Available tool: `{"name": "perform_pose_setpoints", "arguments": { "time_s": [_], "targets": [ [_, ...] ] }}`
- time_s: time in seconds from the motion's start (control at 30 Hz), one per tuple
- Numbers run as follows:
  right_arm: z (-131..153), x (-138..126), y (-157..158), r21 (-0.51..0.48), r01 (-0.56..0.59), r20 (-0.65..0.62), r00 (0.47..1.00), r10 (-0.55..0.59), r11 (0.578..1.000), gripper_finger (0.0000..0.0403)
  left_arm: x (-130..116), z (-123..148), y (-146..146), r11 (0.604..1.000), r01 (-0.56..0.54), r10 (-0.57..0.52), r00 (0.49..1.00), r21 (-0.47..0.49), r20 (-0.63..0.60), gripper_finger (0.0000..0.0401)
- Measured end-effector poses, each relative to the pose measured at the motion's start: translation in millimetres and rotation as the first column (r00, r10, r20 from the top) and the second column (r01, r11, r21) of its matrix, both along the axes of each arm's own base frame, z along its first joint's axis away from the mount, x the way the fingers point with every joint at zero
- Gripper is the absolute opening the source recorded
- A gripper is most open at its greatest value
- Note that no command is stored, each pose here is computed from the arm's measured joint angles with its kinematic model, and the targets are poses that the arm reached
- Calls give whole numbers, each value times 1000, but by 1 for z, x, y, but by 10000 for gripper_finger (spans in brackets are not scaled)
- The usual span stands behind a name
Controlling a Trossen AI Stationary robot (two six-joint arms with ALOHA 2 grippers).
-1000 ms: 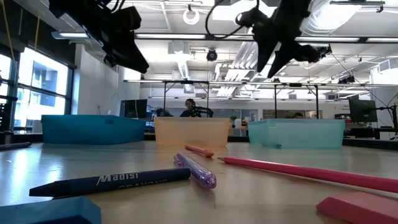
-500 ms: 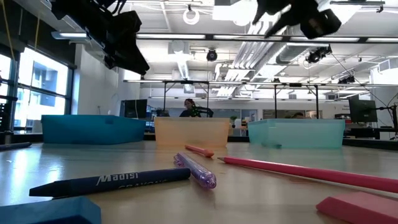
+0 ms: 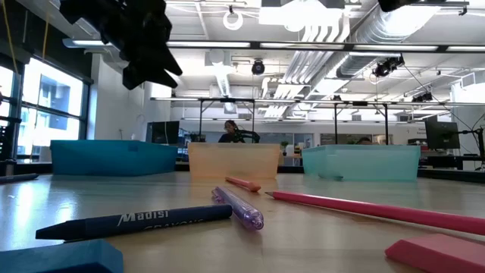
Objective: Sort crayons/erasers/pens/pencils in bins
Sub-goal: Put the pink colored pencil into the pink bin
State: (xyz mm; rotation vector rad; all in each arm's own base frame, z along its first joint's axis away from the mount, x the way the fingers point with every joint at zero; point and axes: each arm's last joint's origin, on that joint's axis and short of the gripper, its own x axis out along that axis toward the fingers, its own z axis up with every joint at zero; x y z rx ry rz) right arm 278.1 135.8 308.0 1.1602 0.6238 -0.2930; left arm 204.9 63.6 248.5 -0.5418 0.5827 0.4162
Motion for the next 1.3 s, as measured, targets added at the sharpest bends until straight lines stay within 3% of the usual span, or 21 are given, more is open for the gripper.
{"name": "perform_pose_setpoints", "arguments": {
  "time_s": [0.2, 0.4, 0.53, 0.8, 1.0, 1.3],
  "targets": [
    [6, 13, 18, -54, -35, -18, 999, 34, 998, 116, 4, -1, -18, 998, 50, -51, 999, -43, -8, 155],
    [9, 37, 33, -187, -136, -248, 965, 87, 973, 116, 4, -4, -31, 994, 94, -96, 995, -58, -39, 155],
    [1, 47, 44, -219, -199, -384, 918, 103, 955, 116, 3, -6, -35, 994, 96, -99, 993, -49, -70, 155],
    [-43, 53, 74, -164, -326, -543, 818, 190, 931, 116, 0, -9, -41, 992, 117, -123, 985, -56, -118, 155],
    [-69, 52, 83, -135, -331, -609, 771, 186, 934, 126, 1, -9, -45, 989, 136, -142, 983, -56, -117, 155],
    [-99, 53, 98, -75, -324, -677, 711, 190, 943, 188, 1, -9, -46, 989, 138, -144, 983, -58, -116, 155]
  ]
}}
